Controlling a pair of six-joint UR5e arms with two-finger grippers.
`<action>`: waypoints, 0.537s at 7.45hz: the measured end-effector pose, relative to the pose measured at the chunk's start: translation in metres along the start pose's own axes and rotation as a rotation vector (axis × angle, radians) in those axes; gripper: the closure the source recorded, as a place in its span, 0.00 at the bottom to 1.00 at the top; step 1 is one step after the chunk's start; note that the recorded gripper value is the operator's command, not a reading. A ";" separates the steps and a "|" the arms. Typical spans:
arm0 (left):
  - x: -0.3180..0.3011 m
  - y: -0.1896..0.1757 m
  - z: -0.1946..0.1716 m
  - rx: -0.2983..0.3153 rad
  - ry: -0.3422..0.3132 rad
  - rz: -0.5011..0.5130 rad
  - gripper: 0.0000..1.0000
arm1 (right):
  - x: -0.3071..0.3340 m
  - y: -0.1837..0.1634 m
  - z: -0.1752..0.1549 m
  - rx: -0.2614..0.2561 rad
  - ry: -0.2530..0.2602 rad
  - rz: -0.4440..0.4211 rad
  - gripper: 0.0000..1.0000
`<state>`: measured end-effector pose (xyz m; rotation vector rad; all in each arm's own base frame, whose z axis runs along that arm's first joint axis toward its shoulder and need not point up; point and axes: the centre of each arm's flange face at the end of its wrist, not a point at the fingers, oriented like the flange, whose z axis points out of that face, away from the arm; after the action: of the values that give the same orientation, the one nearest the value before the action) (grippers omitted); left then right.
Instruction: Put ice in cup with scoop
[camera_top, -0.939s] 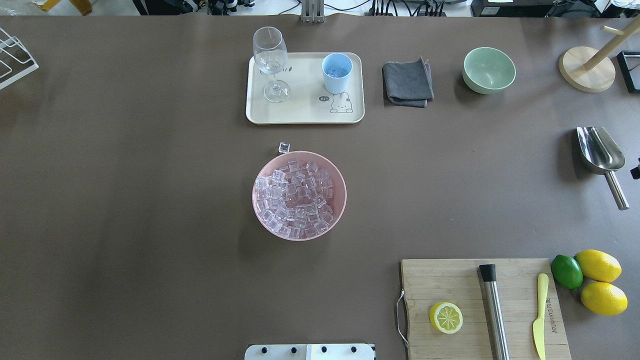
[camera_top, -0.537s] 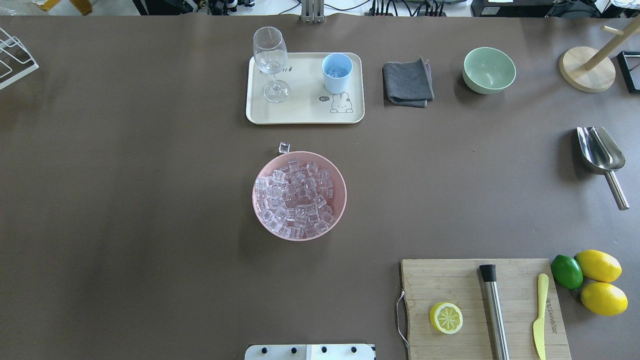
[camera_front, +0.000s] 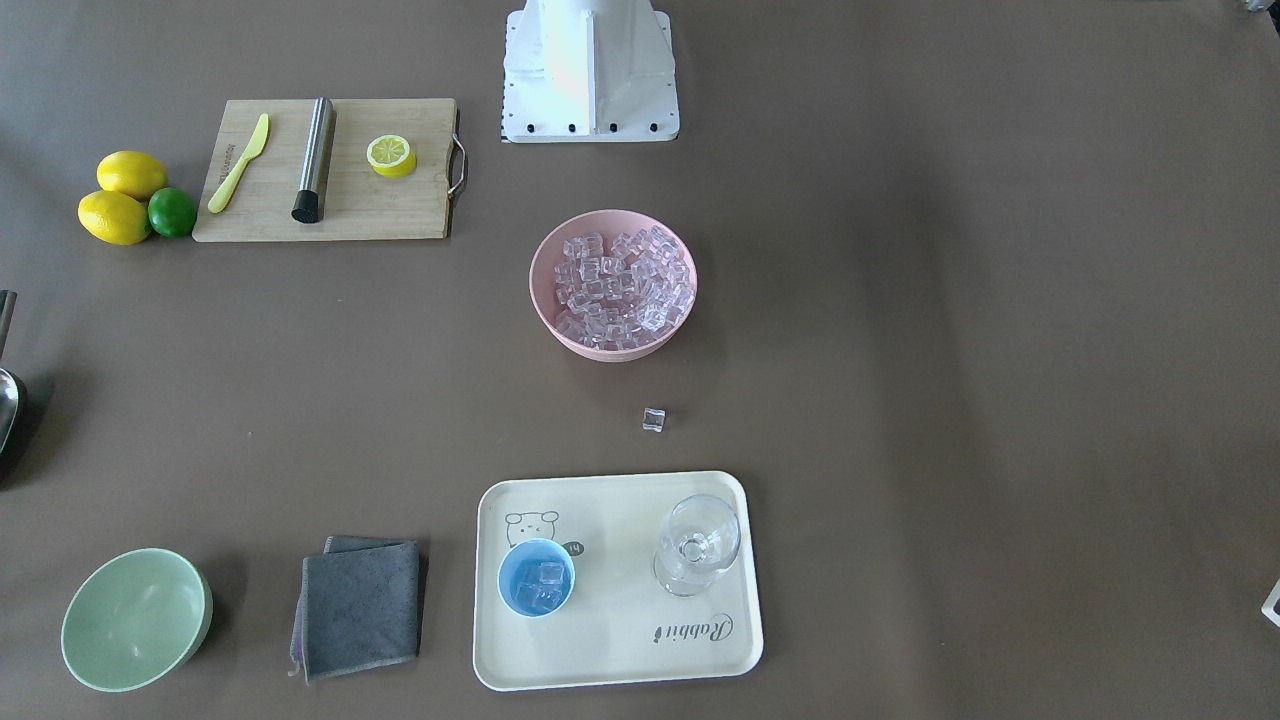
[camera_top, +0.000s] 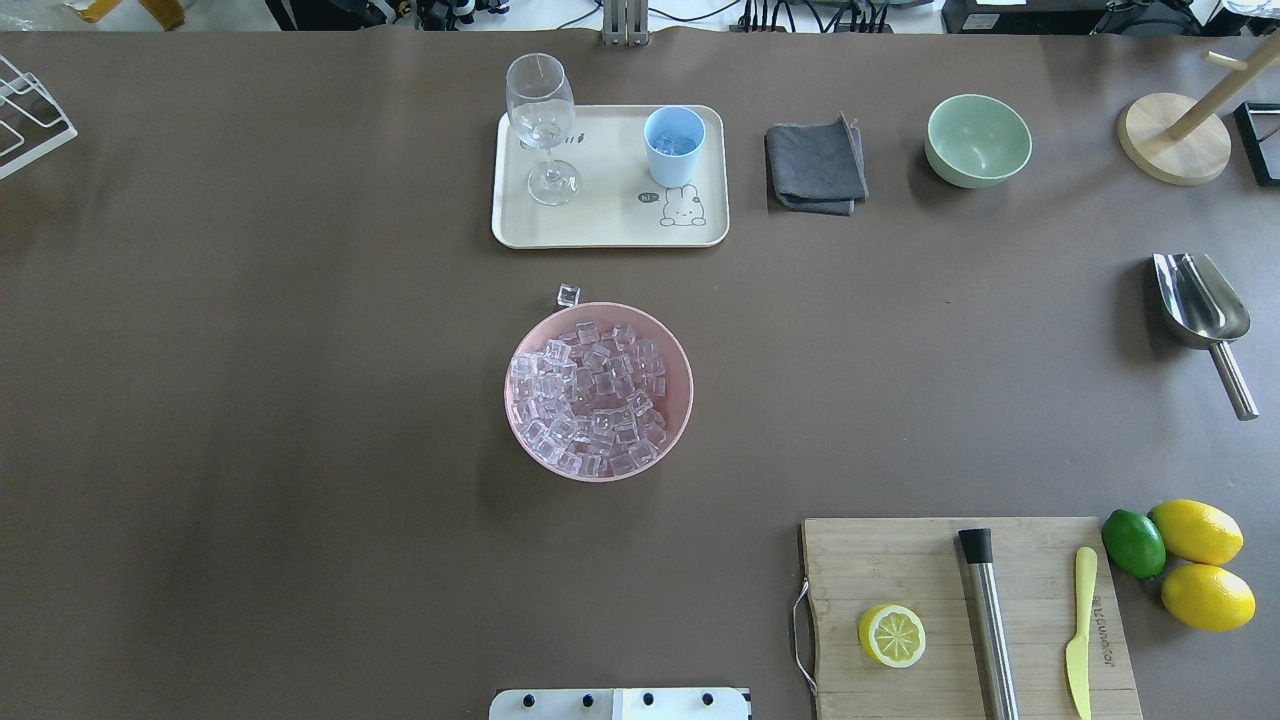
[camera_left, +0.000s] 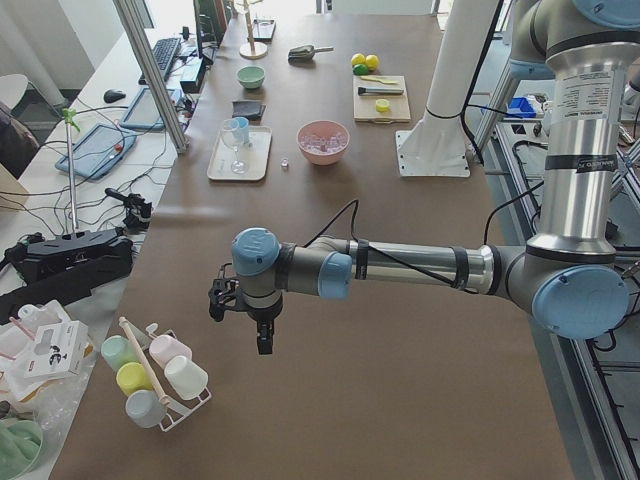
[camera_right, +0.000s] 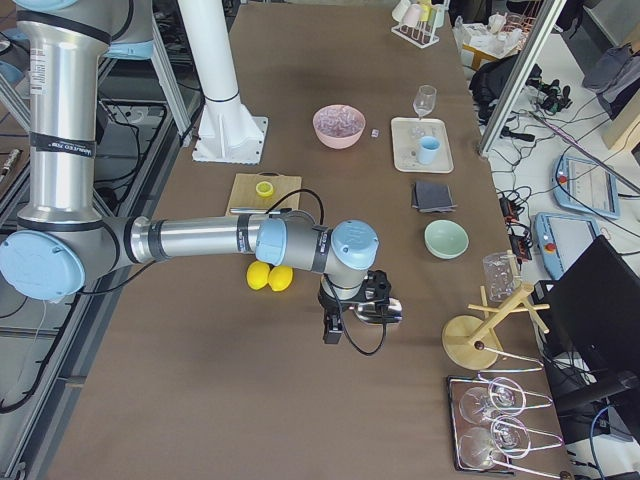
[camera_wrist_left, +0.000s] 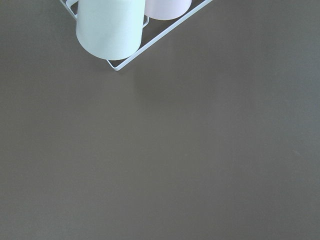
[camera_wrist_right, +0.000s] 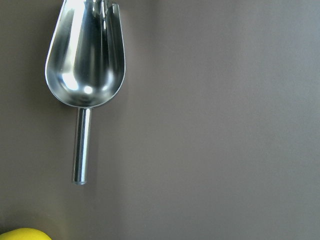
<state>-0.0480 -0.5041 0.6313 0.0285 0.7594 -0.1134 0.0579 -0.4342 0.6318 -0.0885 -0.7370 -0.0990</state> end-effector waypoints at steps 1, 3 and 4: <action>0.000 0.000 0.000 -0.001 0.000 0.000 0.01 | -0.001 0.000 -0.001 0.003 -0.001 -0.001 0.00; 0.002 -0.002 0.000 0.000 0.000 0.003 0.01 | -0.001 0.001 -0.002 0.002 -0.001 0.000 0.00; 0.002 -0.002 0.000 -0.001 0.000 0.003 0.01 | 0.000 0.001 -0.001 0.001 -0.001 0.002 0.00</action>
<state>-0.0462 -0.5063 0.6299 0.0288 0.7596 -0.1097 0.0586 -0.4331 0.6306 -0.0885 -0.7377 -0.0972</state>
